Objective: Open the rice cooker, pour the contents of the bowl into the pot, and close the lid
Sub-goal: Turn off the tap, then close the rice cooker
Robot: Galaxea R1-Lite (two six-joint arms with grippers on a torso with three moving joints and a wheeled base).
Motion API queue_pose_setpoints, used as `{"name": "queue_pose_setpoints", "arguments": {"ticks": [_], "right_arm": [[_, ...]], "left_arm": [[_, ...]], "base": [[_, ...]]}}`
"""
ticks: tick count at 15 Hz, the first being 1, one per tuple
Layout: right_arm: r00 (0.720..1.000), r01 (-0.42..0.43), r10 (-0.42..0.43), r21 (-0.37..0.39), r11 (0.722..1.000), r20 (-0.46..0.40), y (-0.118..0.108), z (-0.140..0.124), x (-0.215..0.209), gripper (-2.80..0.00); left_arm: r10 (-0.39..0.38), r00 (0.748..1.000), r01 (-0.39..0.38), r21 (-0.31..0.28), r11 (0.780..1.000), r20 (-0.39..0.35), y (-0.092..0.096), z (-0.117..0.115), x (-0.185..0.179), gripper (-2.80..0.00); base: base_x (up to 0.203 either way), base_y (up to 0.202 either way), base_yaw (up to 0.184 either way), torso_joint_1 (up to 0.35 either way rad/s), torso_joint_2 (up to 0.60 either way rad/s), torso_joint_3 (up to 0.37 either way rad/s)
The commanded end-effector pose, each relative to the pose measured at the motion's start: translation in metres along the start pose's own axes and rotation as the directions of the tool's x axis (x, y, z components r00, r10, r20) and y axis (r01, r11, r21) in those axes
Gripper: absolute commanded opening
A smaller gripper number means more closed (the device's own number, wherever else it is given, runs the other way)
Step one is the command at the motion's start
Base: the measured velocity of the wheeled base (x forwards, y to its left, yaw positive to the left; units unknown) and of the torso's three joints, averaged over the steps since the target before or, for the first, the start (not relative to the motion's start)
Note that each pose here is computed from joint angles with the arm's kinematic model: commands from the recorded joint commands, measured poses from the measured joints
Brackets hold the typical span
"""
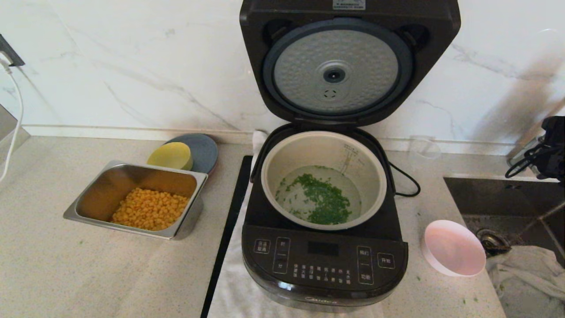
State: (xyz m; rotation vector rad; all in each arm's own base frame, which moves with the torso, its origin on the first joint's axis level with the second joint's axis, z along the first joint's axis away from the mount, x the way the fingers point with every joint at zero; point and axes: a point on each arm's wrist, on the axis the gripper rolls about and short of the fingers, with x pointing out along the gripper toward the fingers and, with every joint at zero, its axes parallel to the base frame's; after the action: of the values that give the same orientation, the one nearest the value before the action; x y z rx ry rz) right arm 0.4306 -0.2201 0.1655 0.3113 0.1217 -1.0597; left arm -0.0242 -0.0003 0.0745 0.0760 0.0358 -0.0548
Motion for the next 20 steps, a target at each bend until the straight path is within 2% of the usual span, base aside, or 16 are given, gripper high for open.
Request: {"name": "queue_pose_setpoints", "arguments": {"ticks": [1,4,7,10,12,13,14,16,17,20], "right_arm": [[1.000,-0.017,0.017,0.008,1.000,0.013,0.006,0.005,-0.007,-2.80],[0.999,0.004,-0.005,0.025,1.000,0.033,-0.001,0.021,-0.026,-2.80],[0.999,-0.026,0.024,0.036,0.999,0.038,-0.019,0.048,-0.070,-2.80],[0.992,-0.121,0.120,0.043,0.992,0.038,-0.034,0.076,-0.128,-2.80],[0.968,-0.249,0.250,0.038,0.968,-0.007,-0.045,0.093,-0.175,-2.80],[0.936,-0.346,0.347,0.039,0.938,-0.060,-0.051,0.100,-0.201,-2.80],[0.874,-0.465,0.467,0.045,0.884,-0.133,-0.056,0.105,-0.226,-2.80],[0.677,-0.688,0.681,0.087,0.720,-0.278,-0.056,0.109,-0.267,-2.80],[0.587,-0.763,0.754,0.111,0.637,-0.296,-0.051,0.115,-0.281,-2.80],[0.430,-0.862,0.863,0.164,0.480,-0.266,-0.032,0.134,-0.305,-2.80]], "left_arm": [[0.000,1.000,0.000,0.000,1.000,0.001,0.000,0.000,0.000,-2.80],[0.000,1.000,0.000,0.000,1.000,0.001,0.000,0.000,0.000,-2.80],[0.000,1.000,0.000,0.000,1.000,0.001,0.000,0.000,0.000,-2.80],[0.000,1.000,0.000,0.000,1.000,0.001,0.000,0.000,0.000,-2.80],[0.000,1.000,0.000,0.000,1.000,0.001,0.000,0.000,0.000,-2.80],[0.000,1.000,0.000,0.000,1.000,0.001,0.000,0.000,0.000,-2.80],[0.000,1.000,0.000,0.000,1.000,0.001,0.000,0.000,0.000,-2.80],[0.000,1.000,0.000,0.000,1.000,0.001,0.000,0.000,0.000,-2.80],[0.000,1.000,0.000,0.000,1.000,0.001,0.000,0.000,0.000,-2.80],[0.000,1.000,0.000,0.000,1.000,0.001,0.000,0.000,0.000,-2.80]], "base": [[0.000,0.000,0.000,0.000,0.00,0.000],[0.000,0.000,0.000,0.000,0.00,0.000],[0.000,0.000,0.000,0.000,0.00,0.000],[0.000,0.000,0.000,0.000,0.00,0.000],[0.000,0.000,0.000,0.000,0.00,0.000],[0.000,0.000,0.000,0.000,0.00,0.000],[0.000,0.000,0.000,0.000,0.00,0.000],[0.000,0.000,0.000,0.000,0.00,0.000],[0.000,0.000,0.000,0.000,0.00,0.000],[0.000,0.000,0.000,0.000,0.00,0.000]]}}
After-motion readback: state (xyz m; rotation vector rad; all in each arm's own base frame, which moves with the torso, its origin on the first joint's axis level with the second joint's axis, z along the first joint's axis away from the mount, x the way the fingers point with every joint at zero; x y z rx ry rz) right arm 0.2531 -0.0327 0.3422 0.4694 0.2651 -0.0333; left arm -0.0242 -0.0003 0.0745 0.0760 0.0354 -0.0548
